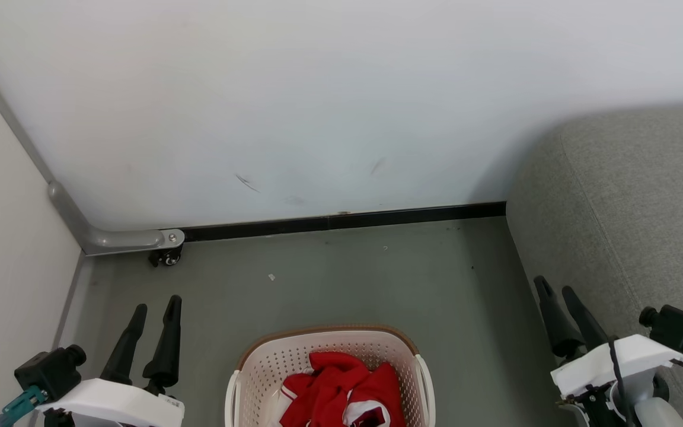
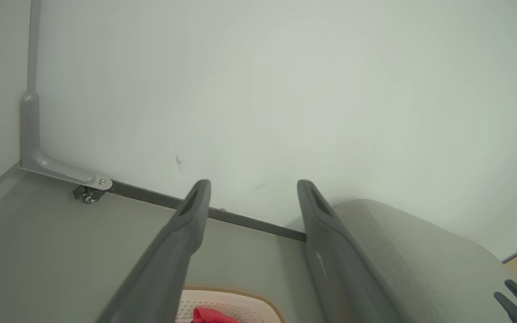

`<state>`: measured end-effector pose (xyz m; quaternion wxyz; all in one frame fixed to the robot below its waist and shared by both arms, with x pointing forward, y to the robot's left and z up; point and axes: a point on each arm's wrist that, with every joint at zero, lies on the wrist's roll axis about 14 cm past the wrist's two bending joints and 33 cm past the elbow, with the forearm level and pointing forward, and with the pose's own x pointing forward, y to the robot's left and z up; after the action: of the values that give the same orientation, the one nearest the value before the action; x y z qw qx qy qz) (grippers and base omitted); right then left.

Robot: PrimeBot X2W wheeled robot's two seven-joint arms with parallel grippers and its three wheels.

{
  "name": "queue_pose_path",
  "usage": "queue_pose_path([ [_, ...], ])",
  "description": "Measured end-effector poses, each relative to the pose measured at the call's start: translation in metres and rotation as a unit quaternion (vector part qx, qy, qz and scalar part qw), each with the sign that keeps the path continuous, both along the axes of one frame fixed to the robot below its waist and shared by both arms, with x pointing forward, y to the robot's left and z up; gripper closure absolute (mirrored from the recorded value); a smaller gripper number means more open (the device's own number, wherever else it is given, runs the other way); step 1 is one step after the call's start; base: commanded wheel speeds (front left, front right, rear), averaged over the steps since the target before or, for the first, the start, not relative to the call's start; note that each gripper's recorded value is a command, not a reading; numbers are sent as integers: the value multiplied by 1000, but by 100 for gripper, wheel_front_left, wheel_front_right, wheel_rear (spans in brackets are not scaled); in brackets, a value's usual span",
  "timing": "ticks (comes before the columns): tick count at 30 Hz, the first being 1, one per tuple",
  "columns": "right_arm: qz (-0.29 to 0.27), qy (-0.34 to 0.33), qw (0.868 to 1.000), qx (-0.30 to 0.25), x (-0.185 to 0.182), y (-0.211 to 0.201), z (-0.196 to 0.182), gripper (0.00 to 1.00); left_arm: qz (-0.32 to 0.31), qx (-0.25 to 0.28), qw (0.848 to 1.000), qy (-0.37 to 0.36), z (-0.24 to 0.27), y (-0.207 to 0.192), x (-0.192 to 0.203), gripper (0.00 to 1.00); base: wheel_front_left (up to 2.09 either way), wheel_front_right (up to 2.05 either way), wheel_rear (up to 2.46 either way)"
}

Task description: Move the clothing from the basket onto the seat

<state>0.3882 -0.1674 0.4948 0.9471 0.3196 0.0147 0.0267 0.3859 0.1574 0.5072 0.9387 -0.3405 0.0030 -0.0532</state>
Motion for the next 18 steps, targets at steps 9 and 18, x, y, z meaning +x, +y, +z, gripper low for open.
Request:
queue_pose_path([
  [9, 12, -35, 997, -64, 7, 7, 16, 0, -7, 56, 998, -27, 8, -7, 1, 0, 0, 0, 0],
  [18, 23, -59, 989, -132, 11, 14, 22, 0, -18, 118, 991, -62, 20, -16, 7, 0, 0, 0, 0],
])
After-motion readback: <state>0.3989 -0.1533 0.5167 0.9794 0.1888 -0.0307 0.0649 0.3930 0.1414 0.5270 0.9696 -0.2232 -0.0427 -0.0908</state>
